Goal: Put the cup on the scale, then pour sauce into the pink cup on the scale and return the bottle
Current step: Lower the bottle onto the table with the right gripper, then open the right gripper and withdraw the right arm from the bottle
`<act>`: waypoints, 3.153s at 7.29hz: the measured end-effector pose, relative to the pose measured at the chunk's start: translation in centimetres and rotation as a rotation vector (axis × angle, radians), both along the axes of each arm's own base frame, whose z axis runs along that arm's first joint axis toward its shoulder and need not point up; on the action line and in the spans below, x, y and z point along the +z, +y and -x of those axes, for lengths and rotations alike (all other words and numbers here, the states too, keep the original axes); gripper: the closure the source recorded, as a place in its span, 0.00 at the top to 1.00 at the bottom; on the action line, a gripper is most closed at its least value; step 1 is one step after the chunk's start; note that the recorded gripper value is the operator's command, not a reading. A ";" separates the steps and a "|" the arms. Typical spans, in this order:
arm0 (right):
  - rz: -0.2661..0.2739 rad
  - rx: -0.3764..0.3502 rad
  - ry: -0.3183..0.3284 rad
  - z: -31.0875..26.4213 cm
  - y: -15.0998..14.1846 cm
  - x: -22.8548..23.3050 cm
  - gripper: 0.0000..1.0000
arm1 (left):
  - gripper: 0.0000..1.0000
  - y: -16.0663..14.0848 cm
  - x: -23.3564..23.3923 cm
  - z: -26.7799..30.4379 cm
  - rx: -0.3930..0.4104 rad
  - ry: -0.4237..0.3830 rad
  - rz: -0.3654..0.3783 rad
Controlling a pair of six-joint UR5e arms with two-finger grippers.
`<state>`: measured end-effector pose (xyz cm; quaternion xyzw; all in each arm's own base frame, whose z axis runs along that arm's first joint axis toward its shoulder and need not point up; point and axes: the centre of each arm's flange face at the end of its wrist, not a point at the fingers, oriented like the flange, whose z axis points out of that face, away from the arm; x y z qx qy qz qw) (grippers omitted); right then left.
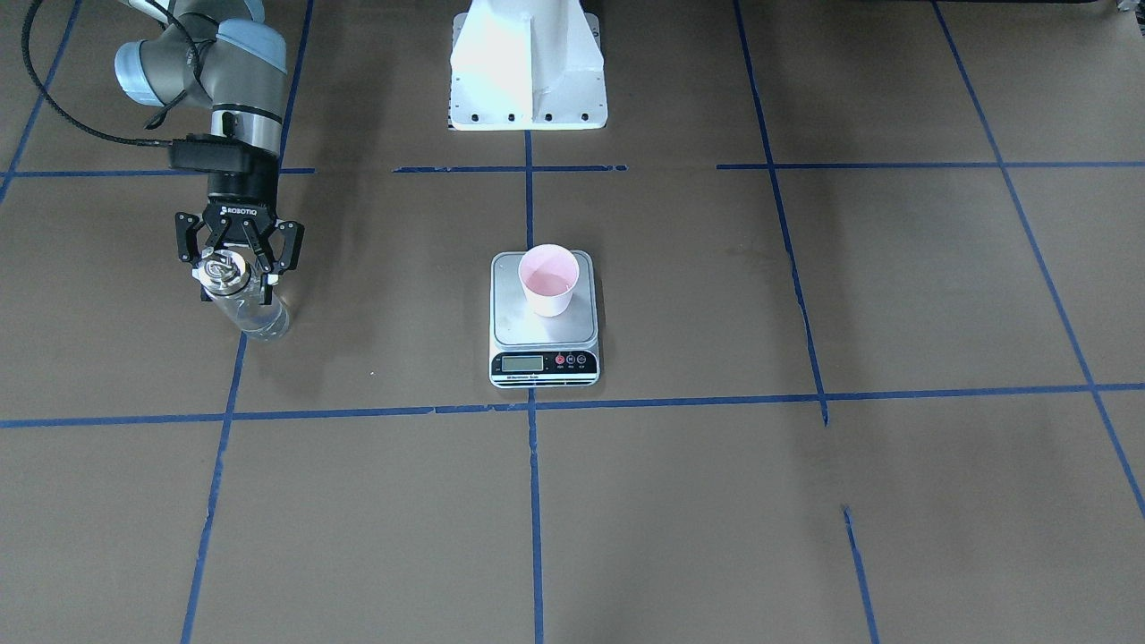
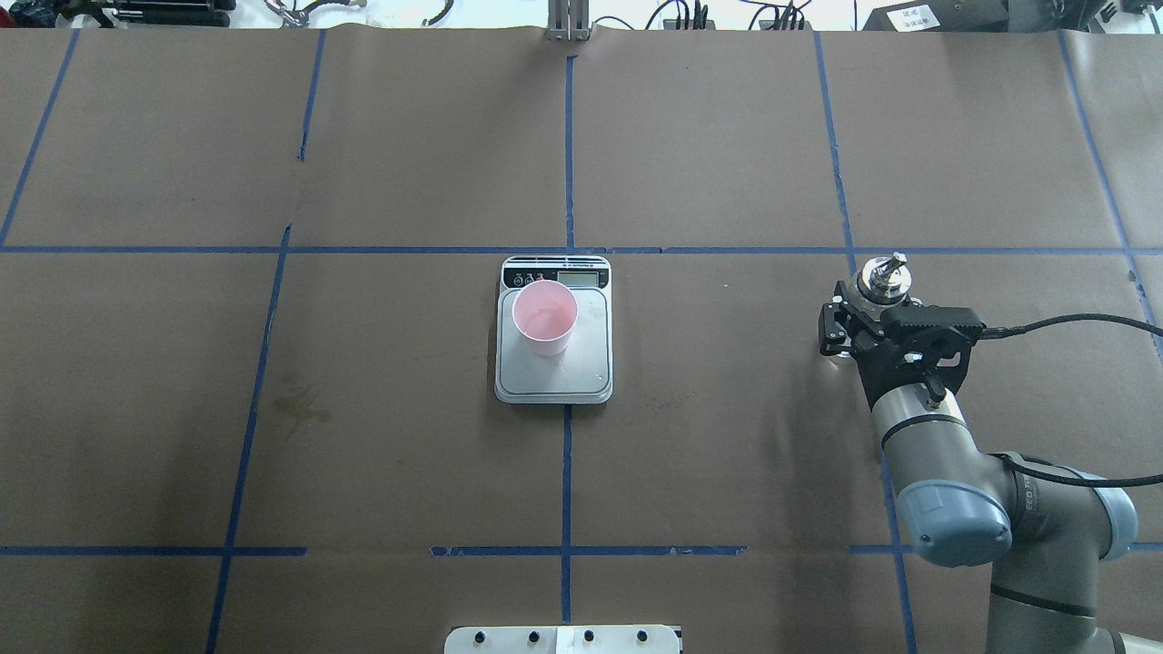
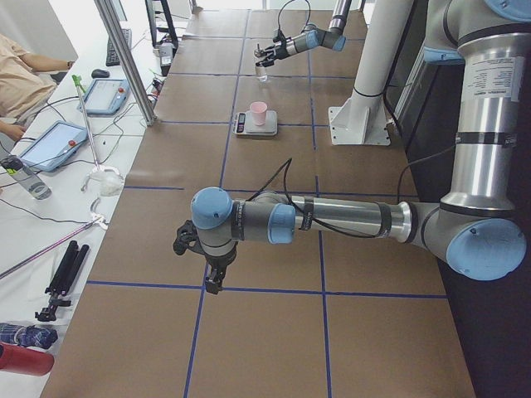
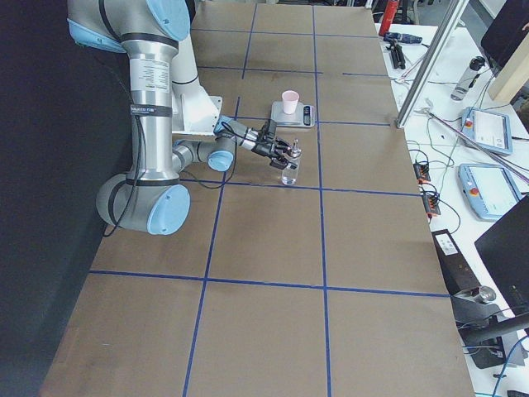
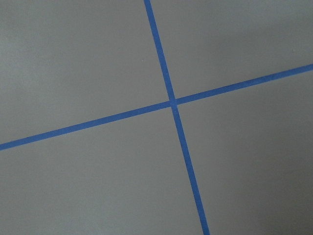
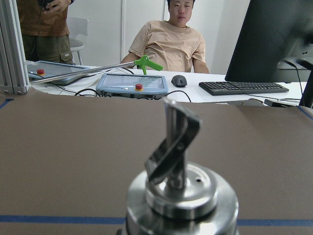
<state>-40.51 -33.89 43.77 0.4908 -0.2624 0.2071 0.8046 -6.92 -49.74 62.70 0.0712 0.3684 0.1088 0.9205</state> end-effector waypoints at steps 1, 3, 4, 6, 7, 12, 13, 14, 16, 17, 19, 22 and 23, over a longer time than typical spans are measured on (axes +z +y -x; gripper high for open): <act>0.000 -0.001 0.000 0.0 0.0 0.0 0.77 | 1.00 0.0 0.0 0.0 0.000 0.000 0.000; 0.000 -0.004 -0.001 0.1 0.1 0.0 1.00 | 1.00 0.0 0.0 0.0 0.000 0.001 -0.001; 0.000 -0.004 -0.001 0.1 0.2 0.0 1.00 | 1.00 0.0 0.0 0.0 0.000 0.001 -0.001; -0.001 -0.004 -0.002 0.1 0.2 0.0 1.00 | 1.00 0.0 0.0 0.0 0.000 0.001 -0.001; -0.003 -0.004 -0.001 0.2 0.2 -0.1 1.00 | 1.00 0.0 0.0 0.0 0.000 0.001 -0.001; -0.052 0.006 0.032 0.6 2.6 0.7 1.00 | 1.00 0.0 -0.1 0.0 0.000 0.001 -0.002; -0.066 0.011 0.028 0.9 3.2 0.6 1.00 | 1.00 0.0 -0.1 0.0 0.001 0.001 -0.002; -0.081 0.014 0.025 1.1 4.0 0.5 1.00 | 1.00 0.0 -0.1 0.0 0.001 0.001 -0.001; -0.114 0.023 0.017 1.4 6.1 1.3 1.00 | 1.00 0.0 0.0 0.0 0.000 0.000 0.000; -0.125 0.026 0.013 1.3 7.1 2.0 0.99 | 1.00 0.0 0.1 0.0 0.001 0.000 0.002; -0.135 0.027 -0.030 -1.5 8.4 4.8 0.98 | 1.00 0.0 0.1 -0.1 0.001 0.001 0.003; -0.137 0.016 -0.054 -5.9 8.9 8.4 0.99 | 1.00 0.1 0.1 -0.1 0.002 0.001 0.003; -0.139 0.012 -0.018 -6.4 8.5 8.8 0.99 | 1.00 0.1 0.1 -0.1 0.002 0.004 0.002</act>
